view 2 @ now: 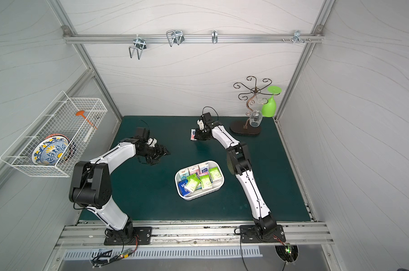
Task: Put the pocket tissues into the storage box
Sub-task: Pick up the pocket tissues from the center of the board, then place the pocket tissues in the storage box.
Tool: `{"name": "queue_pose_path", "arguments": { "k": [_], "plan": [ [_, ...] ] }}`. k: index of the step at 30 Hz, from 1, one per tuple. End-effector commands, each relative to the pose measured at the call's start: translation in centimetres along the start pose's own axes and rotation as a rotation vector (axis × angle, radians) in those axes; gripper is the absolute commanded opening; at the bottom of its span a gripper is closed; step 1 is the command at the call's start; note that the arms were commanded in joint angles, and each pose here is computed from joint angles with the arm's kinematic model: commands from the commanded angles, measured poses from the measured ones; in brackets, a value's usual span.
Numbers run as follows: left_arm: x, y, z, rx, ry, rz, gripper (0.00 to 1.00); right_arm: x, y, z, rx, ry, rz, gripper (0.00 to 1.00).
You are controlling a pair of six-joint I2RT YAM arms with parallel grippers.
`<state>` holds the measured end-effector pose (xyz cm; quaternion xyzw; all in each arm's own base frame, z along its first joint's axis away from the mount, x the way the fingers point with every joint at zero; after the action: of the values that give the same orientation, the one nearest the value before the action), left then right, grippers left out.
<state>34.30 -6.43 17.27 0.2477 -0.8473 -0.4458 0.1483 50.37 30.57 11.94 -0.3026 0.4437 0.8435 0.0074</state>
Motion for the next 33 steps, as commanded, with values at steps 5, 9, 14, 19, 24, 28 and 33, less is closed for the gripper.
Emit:
{"name": "queue_pose_path", "arguments": {
  "k": [5,9,14,19,24,28,33],
  "plan": [
    [0.0,0.5,-0.1,0.018,-0.017,-0.003,0.76,-0.8,2.7,0.8,-0.067,-0.002,-0.03,0.19],
    [0.1,0.5,-0.1,0.02,-0.016,-0.004,0.76,-0.6,6.1,2.5,-0.088,0.026,-0.024,0.2],
    [0.3,0.7,-0.1,0.032,-0.015,-0.006,0.76,1.8,10.7,4.3,-0.1,0.042,0.012,0.2],
    [0.5,1.0,-0.1,0.031,-0.02,-0.013,0.75,6.3,14.9,5.7,-0.07,0.043,0.077,0.19],
    [0.4,1.3,0.0,0.007,-0.034,-0.032,0.75,11.4,19.4,7.4,-0.023,0.058,0.125,0.19],
    [0.5,1.7,0.1,-0.022,-0.041,-0.057,0.75,15.5,22.3,9.1,-0.006,0.082,0.166,0.19],
    [0.5,2.4,0.0,-0.034,-0.047,-0.092,0.75,20.0,24.5,11.3,-0.023,0.106,0.212,0.2]
  ]
}}
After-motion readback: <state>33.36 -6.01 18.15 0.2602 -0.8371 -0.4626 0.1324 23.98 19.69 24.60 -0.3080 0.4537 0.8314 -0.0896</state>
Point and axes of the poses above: each gripper's point midway between its finger pads, its own y axis back along the fingers, its own z axis along the line the jaws close on, x = y × z, the point moved 10 cm from there along y, back along the fingers, and after that the axes turned 10 degrees about y, right-handed, at the moved point
